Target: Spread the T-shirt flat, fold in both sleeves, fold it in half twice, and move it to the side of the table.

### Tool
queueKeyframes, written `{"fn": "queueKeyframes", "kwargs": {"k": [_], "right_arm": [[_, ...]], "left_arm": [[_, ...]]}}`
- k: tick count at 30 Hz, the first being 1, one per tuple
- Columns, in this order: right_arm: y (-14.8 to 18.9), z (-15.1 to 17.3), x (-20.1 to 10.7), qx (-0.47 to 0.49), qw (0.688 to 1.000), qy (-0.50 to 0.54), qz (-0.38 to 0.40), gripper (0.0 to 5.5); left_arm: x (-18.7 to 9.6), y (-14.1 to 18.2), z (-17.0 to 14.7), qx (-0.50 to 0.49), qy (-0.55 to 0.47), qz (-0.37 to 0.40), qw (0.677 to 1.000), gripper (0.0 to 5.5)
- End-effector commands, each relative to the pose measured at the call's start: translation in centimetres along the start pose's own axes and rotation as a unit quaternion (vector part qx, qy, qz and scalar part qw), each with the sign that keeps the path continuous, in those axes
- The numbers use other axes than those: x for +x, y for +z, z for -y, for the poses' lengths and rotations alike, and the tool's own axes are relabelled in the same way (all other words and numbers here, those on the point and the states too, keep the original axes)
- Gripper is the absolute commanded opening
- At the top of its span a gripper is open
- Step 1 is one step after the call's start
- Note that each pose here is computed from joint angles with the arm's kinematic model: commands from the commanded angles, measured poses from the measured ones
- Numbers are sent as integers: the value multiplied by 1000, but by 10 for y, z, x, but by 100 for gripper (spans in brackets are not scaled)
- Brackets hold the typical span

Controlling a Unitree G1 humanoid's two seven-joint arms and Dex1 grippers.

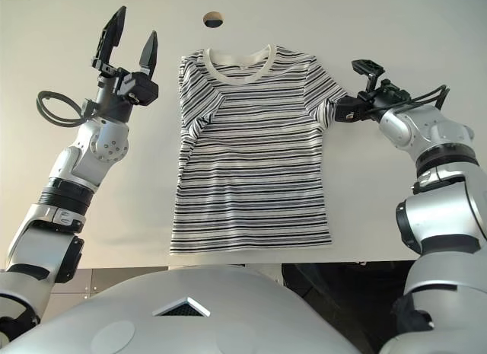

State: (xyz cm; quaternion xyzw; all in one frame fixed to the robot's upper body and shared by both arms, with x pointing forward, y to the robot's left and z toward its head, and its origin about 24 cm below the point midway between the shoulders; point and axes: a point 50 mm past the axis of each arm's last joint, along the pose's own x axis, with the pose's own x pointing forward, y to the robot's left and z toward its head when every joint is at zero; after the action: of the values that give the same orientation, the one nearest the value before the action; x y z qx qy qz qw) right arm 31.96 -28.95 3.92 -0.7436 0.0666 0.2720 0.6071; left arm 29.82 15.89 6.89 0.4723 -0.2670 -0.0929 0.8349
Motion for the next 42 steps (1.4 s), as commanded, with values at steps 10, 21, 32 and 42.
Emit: {"fn": "queueKeyframes", "kwargs": {"k": [10, 21, 32, 42], "right_arm": [[26, -42, 3, -15, 997, 59, 50, 368], [27, -50, 0, -3, 997, 66, 47, 163], [24, -45, 0, 18, 998, 39, 40, 11], [19, -15, -7, 100, 987, -118, 51, 11]], "left_arm": [[0, 4, 10, -10, -22, 6, 1000, 284], [-3, 7, 15, -19, -28, 11, 999, 284], [-2, 9, 19, -25, -28, 13, 999, 284], [-8, 5, 16, -24, -21, 4, 999, 284]]}}
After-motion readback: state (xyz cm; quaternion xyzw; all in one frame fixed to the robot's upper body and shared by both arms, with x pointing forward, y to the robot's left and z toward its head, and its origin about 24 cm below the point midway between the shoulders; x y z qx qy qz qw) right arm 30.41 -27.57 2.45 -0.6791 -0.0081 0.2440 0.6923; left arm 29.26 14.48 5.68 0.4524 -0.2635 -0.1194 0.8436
